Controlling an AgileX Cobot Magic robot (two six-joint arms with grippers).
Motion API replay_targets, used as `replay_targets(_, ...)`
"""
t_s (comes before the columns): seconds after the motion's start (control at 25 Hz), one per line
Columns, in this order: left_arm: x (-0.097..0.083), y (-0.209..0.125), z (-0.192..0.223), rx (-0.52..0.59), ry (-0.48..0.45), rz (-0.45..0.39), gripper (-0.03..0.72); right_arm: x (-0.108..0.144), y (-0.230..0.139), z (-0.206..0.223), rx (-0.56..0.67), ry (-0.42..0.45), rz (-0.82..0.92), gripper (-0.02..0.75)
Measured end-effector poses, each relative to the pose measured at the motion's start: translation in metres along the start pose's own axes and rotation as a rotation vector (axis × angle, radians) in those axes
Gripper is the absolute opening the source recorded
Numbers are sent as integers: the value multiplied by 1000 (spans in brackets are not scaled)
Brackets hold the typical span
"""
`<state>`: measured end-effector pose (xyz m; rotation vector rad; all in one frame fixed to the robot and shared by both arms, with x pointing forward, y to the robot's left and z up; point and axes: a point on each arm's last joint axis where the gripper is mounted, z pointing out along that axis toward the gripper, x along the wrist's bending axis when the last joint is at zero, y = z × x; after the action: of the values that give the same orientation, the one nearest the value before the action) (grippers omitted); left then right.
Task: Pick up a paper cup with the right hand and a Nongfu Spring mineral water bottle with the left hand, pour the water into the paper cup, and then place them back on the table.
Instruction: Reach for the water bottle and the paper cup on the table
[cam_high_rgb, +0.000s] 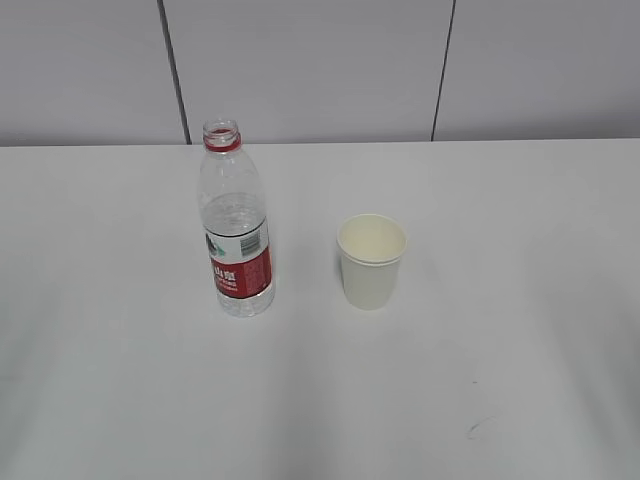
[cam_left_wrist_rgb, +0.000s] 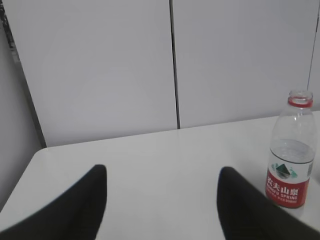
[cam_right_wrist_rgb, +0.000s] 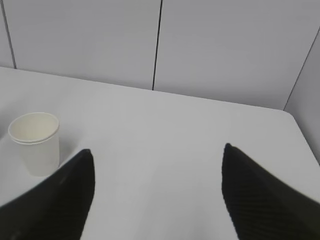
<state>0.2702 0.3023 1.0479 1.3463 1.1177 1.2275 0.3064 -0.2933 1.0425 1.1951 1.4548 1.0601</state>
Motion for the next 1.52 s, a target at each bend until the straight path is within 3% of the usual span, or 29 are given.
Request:
replay_targets(0.28,-2,0,25,98,-17,12,436,-3,-3,17,17,-18,9,590)
replay_targets(0.84,-10,-3,95,150,-73,27,436,-1,-5,57,70,12,4,590)
replay_targets(1.52,-24,-35,167,129,-135,2,436,-5,-20,109,121,-48,12,590)
